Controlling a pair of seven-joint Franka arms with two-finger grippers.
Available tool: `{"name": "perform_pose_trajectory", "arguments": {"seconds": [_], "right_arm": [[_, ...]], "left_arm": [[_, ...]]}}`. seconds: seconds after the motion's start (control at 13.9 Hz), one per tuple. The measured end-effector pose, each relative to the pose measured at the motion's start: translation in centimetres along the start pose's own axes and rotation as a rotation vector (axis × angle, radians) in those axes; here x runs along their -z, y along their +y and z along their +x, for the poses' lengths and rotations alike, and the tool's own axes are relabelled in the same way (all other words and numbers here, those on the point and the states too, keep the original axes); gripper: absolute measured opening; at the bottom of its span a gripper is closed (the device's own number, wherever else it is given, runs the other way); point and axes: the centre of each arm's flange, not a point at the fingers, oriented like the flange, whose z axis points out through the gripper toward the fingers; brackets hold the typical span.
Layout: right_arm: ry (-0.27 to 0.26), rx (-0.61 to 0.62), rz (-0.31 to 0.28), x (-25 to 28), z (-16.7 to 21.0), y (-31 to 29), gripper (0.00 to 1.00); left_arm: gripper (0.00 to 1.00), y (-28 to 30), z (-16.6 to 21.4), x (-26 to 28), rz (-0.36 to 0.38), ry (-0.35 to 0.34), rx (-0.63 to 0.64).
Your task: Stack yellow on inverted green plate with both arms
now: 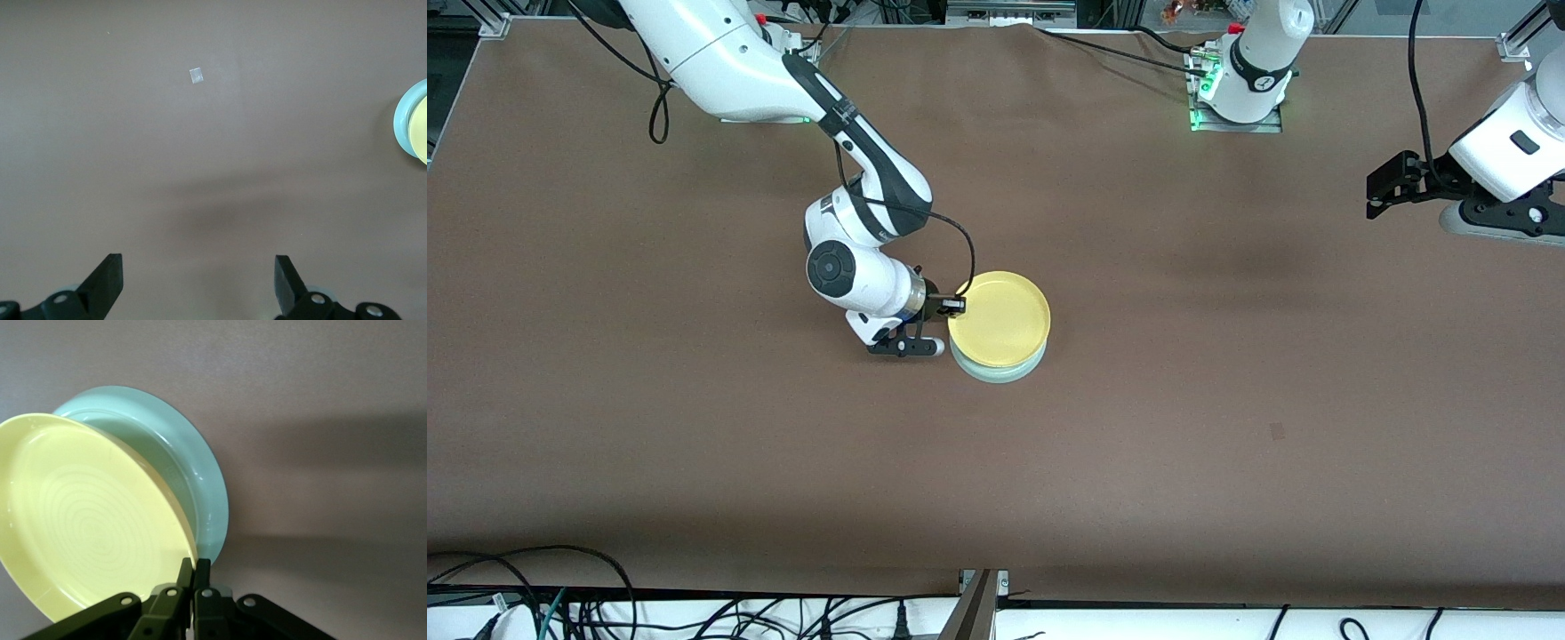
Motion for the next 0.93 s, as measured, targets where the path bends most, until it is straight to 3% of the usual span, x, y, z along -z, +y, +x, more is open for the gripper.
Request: {"name": "perform_pose_trajectory", "arguments": {"seconds": [0.07, 0.22, 0.57, 0.79, 0.93], "right_arm": [[-0.002, -0.004, -0.002, -0.3, 0.1, 0.2, 0.03], [0.007, -0.002, 0.004, -0.4, 0.2, 0.1, 0.18], [0.091, 0.014, 0.036, 4.9, 2.1, -1.7, 0.70], [0.108, -0.008, -0.026, 12.9, 3.9, 1.6, 0.99], [0.100, 0.014, -0.105, 19.3, 4.2, 5.2, 1.00]], "left_arm": [[1.00, 0.0, 0.0, 0.0, 0.000, 0.000, 0.000], [1.00, 0.0, 0.0, 0.0, 0.000, 0.000, 0.000], [1.00, 0.0, 0.0, 0.0, 0.000, 0.004, 0.001], [1.00, -0.1, 0.0, 0.0, 0.000, 0.004, 0.002], [1.00, -0.4, 0.0, 0.0, 0.000, 0.005, 0.008]]}}
